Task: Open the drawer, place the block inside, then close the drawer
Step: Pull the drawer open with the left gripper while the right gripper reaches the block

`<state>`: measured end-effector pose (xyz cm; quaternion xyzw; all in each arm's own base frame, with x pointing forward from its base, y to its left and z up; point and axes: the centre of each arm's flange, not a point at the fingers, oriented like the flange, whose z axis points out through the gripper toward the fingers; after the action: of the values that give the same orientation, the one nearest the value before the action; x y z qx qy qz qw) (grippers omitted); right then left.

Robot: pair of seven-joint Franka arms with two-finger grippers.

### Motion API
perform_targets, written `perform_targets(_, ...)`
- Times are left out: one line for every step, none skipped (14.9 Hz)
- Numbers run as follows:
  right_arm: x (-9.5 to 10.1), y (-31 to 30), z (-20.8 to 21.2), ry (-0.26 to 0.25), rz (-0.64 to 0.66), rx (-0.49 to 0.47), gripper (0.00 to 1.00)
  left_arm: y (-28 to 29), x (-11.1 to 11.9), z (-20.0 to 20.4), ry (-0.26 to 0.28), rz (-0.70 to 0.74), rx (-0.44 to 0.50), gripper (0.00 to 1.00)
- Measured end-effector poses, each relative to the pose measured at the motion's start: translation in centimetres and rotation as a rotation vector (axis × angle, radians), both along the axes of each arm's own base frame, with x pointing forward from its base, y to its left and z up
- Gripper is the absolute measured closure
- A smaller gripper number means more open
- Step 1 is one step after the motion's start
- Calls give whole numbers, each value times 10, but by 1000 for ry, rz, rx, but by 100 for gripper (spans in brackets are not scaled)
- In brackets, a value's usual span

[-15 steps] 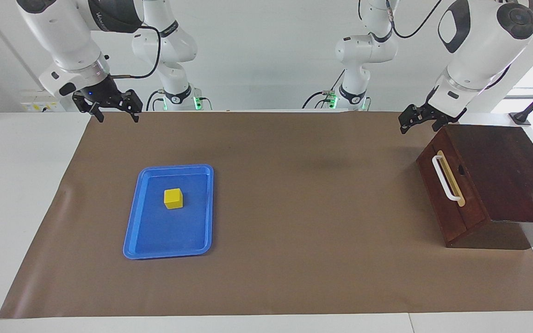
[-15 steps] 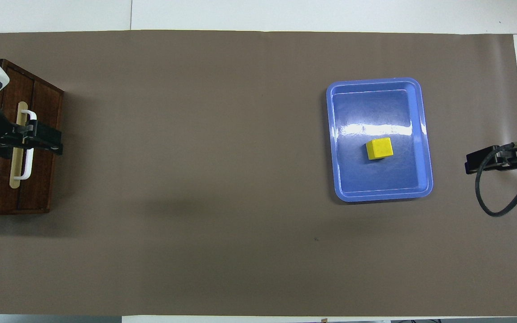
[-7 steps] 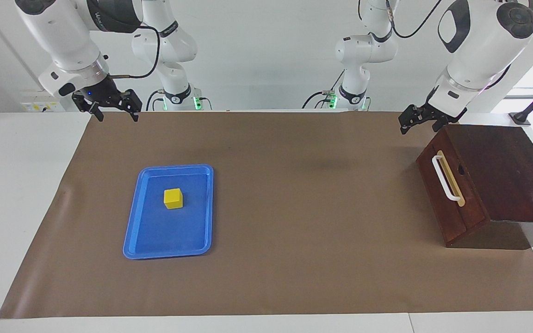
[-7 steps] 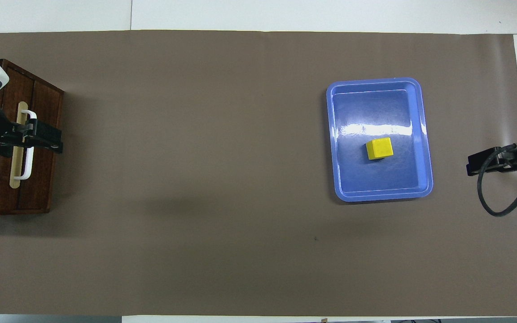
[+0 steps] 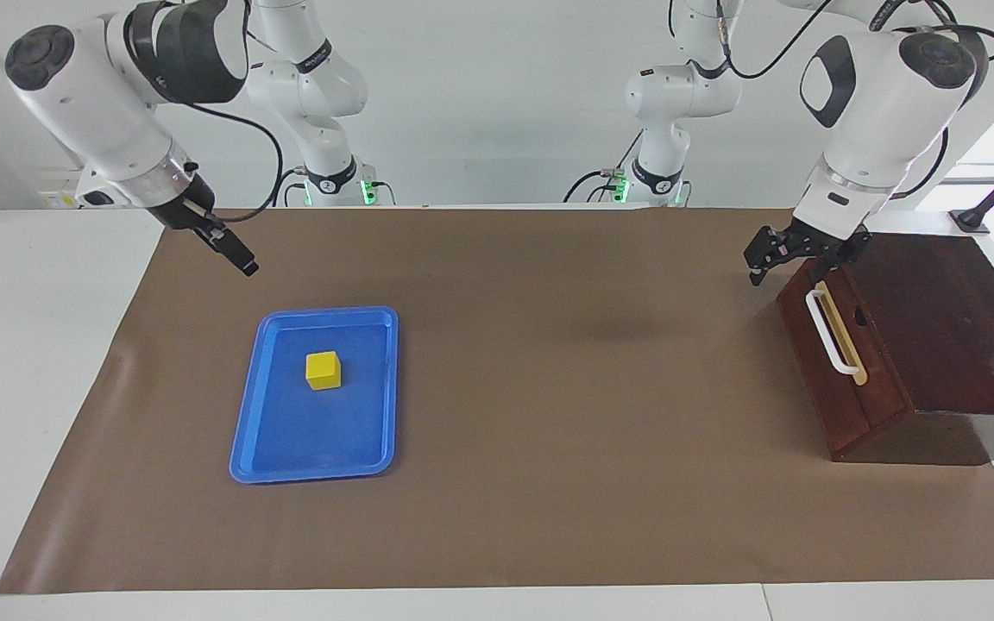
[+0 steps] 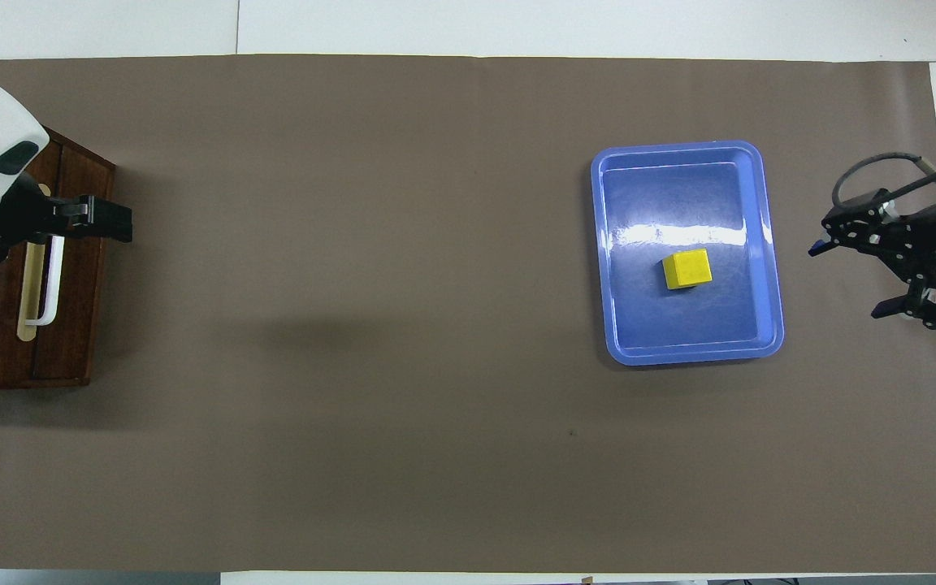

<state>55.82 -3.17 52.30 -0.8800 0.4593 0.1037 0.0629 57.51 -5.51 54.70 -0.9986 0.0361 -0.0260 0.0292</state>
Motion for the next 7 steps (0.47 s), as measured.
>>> perform_targets(10, -4, -16, 24, -119, 48, 0, 2, 2, -12, -13, -15, 33, 0)
perform_targets(18, -9, -31, 50, -219, 92, 0, 3, 3, -25, -22, -30, 66, 0)
perform_targets(25, -13, -44, 73, -299, 130, 0, 4, 4, -37, -26, -44, 95, 0)
perform_targets(31, -15, -55, 88, -358, 160, 0, 5, 7, -49, -27, -59, 120, 0)
perform_targets(37, -16, -64, 99, -412, 184, 0, 7, 11, -65, -23, -77, 151, 0)
perform_targets(42, -15, -71, 109, -456, 201, 0, 9, 16, -81, -23, -99, 185, 0)
perform_targets(44, -13, -77, 121, -483, 212, 0, 12, 21, -96, -36, -120, 211, 0)
